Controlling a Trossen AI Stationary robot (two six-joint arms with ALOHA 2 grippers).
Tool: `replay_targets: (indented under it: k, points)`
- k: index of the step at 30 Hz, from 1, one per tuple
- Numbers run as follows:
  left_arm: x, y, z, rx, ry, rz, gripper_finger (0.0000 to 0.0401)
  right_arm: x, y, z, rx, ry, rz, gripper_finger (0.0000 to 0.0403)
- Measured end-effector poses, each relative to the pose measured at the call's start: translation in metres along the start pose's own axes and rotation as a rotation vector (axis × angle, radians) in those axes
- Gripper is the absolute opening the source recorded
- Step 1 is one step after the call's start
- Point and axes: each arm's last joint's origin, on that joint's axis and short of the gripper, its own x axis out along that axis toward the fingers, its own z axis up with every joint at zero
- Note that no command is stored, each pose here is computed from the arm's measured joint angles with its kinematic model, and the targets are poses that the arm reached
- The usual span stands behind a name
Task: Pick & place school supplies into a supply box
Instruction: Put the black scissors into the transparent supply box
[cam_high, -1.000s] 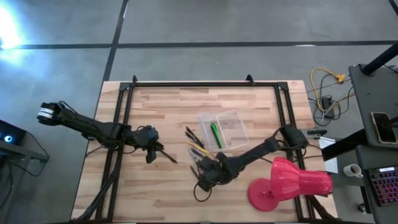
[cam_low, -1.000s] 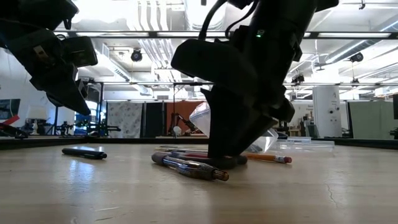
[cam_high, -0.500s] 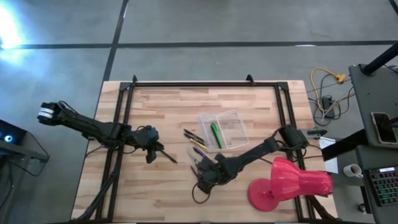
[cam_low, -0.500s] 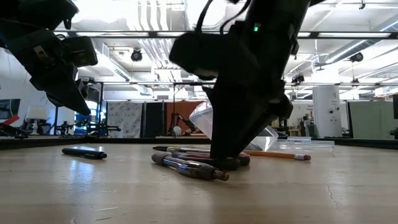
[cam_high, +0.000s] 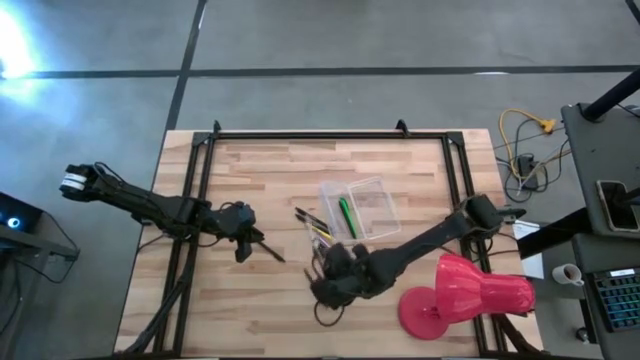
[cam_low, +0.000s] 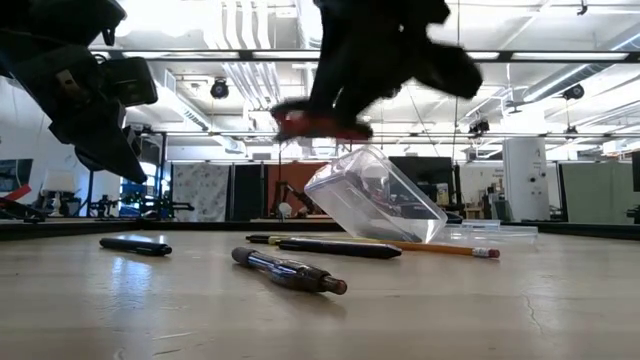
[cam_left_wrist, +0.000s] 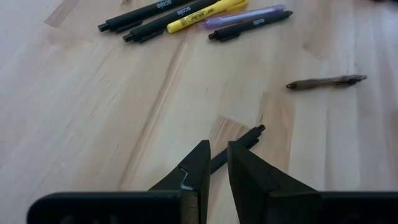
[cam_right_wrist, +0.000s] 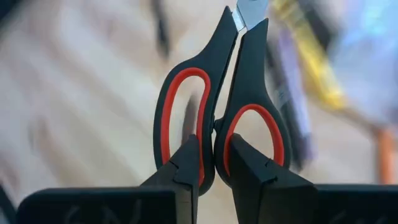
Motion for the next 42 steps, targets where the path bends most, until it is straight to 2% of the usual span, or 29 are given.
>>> replay_targets:
  k: [3, 6, 9, 16, 19, 22, 26, 29, 34, 42]
  points:
    - [0.0, 0.0, 0.0, -0.003, -0.001, -0.001, 0.0039, -0.013, -0.005, 0.007, 0.111, -0.111, -0.031, 0.0046]
    - [0.0, 0.0, 0.0, -0.004, 0.0, 0.0, 0.0039, -0.028, -0.007, 0.016, 0.143, -0.181, -0.025, 0.0046]
    - [0.0, 0.0, 0.0, -0.004, -0.001, 0.0, 0.0039, -0.036, -0.016, 0.023, 0.152, -0.21, -0.079, 0.0046]
    - [0.0, -0.001, 0.001, -0.006, -0.01, -0.007, 0.0039, -0.04, -0.057, 0.036, 0.113, -0.193, -0.401, 0.0046]
    - [0.0, -0.001, 0.001, -0.007, -0.013, -0.009, 0.0039, -0.031, -0.067, 0.042, 0.03, -0.123, -0.467, 0.0046]
    - [0.0, -0.001, 0.001, -0.007, -0.015, -0.01, 0.0039, -0.016, -0.067, 0.053, -0.033, -0.078, -0.409, 0.0045]
    - [0.0, -0.002, 0.002, -0.01, -0.019, -0.016, 0.0039, 0.013, -0.068, 0.065, -0.032, -0.014, -0.321, 0.0045]
    - [0.0, -0.002, 0.002, -0.022, -0.02, -0.02, 0.0039, 0.035, -0.07, 0.07, -0.033, 0.047, -0.295, 0.0045]
    - [0.0, -0.005, 0.0, -0.041, -0.015, -0.033, 0.0039, 0.058, -0.064, 0.071, -0.075, 0.157, -0.176, 0.0049]
    - [-0.001, -0.007, -0.001, -0.051, -0.012, -0.043, 0.0039, 0.067, -0.07, 0.065, -0.081, 0.213, -0.196, 0.0105]
